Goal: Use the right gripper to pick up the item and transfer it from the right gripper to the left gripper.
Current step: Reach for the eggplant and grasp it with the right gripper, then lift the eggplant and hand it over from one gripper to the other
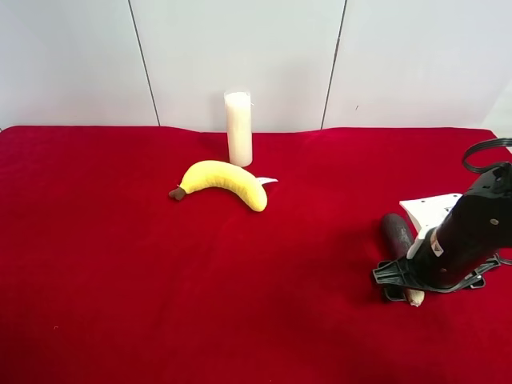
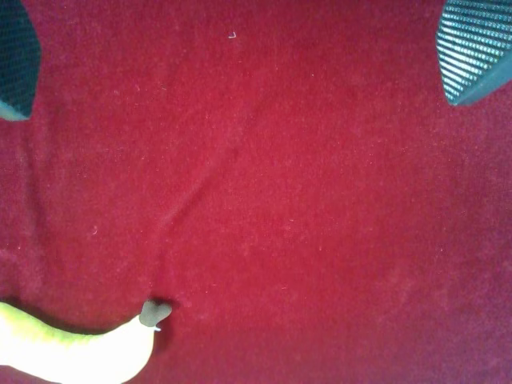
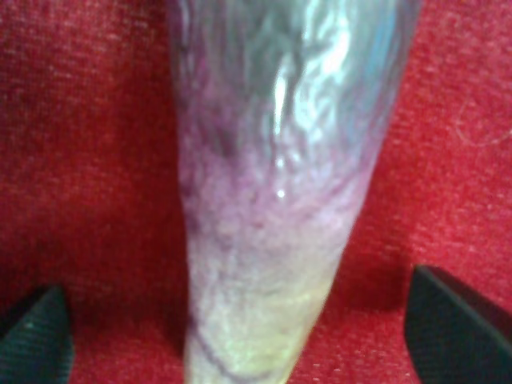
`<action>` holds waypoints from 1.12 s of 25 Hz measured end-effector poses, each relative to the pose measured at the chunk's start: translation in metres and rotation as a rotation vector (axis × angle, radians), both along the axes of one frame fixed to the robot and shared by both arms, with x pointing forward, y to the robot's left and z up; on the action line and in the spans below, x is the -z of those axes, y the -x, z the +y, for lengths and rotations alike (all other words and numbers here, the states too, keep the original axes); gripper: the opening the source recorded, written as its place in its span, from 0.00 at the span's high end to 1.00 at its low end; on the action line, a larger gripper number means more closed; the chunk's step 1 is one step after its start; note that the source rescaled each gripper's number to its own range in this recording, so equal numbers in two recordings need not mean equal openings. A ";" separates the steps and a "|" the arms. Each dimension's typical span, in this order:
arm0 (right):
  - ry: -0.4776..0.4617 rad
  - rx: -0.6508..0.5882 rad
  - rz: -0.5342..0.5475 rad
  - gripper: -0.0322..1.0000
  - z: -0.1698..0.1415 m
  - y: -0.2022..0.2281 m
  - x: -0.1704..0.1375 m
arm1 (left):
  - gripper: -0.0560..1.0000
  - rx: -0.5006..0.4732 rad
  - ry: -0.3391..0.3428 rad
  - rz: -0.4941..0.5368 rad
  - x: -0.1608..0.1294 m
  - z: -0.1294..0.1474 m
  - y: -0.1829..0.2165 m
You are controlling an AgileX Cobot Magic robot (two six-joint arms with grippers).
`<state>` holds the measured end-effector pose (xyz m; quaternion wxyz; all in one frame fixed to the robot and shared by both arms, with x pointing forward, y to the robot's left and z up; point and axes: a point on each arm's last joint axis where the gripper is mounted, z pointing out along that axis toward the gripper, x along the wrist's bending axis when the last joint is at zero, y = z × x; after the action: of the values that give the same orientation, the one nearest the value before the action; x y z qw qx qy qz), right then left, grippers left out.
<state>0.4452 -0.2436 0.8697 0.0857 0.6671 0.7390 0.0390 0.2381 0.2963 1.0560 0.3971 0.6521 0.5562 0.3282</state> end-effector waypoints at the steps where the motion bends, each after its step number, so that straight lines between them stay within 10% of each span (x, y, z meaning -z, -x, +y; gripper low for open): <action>1: -0.007 0.002 -0.005 0.40 0.001 -0.001 0.000 | 0.00 0.000 0.000 0.000 0.000 0.000 0.000; 7: -0.027 0.000 -0.030 0.97 0.003 -0.003 0.001 | 0.00 0.000 0.000 0.000 0.000 0.000 0.000; 28: -0.061 -0.008 -0.132 0.97 0.005 -0.004 -0.024 | 0.00 0.000 0.000 0.000 0.000 0.000 0.000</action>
<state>0.4488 -0.2386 0.8933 0.1138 0.6624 0.7329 0.1056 0.2381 0.2963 1.0560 0.3971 0.6521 0.5562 0.3282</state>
